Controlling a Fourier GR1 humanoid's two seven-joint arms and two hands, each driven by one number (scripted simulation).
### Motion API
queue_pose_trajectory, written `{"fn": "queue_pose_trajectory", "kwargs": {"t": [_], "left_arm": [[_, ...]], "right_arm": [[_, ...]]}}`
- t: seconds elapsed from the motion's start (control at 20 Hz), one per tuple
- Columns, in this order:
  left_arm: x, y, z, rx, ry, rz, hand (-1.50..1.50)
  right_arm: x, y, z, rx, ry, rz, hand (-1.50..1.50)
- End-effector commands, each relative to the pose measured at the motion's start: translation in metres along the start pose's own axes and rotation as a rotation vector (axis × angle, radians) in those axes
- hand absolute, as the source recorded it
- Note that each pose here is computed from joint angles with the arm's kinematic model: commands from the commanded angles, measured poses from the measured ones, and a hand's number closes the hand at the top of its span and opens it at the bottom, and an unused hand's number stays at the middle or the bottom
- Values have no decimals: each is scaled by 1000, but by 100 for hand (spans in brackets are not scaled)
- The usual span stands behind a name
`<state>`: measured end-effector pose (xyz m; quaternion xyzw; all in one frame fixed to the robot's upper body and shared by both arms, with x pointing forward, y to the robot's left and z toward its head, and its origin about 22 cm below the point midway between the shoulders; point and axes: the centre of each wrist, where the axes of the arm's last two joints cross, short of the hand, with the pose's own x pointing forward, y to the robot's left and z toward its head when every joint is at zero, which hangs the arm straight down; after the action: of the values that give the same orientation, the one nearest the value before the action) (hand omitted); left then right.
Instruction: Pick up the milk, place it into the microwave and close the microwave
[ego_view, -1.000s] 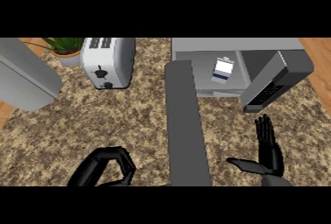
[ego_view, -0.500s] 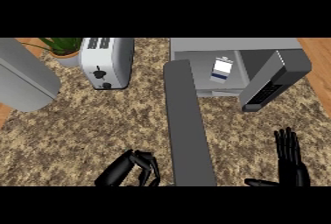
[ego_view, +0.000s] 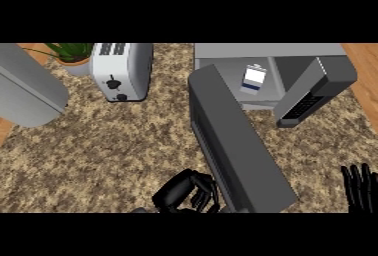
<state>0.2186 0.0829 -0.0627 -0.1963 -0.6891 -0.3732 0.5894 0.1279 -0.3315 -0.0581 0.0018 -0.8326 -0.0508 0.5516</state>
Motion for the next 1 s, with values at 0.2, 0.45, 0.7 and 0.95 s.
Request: {"fn": "queue_pose_trajectory", "kwargs": {"t": [0.2, 0.45, 0.7, 0.95], "left_arm": [[12, -31, -44, -29, 30, -61, 150], [21, -32, -56, 29, -3, -75, 150], [37, -18, -77, 106, -7, -88, 150], [54, 2, -86, 309, -155, 46, -150]], "right_arm": [[36, 7, -2, 91, -51, -60, -150], [56, 8, -17, 148, -49, -54, -150], [68, 7, -27, 210, -64, -47, -150], [77, 8, -36, 216, -128, -58, -150]]}}
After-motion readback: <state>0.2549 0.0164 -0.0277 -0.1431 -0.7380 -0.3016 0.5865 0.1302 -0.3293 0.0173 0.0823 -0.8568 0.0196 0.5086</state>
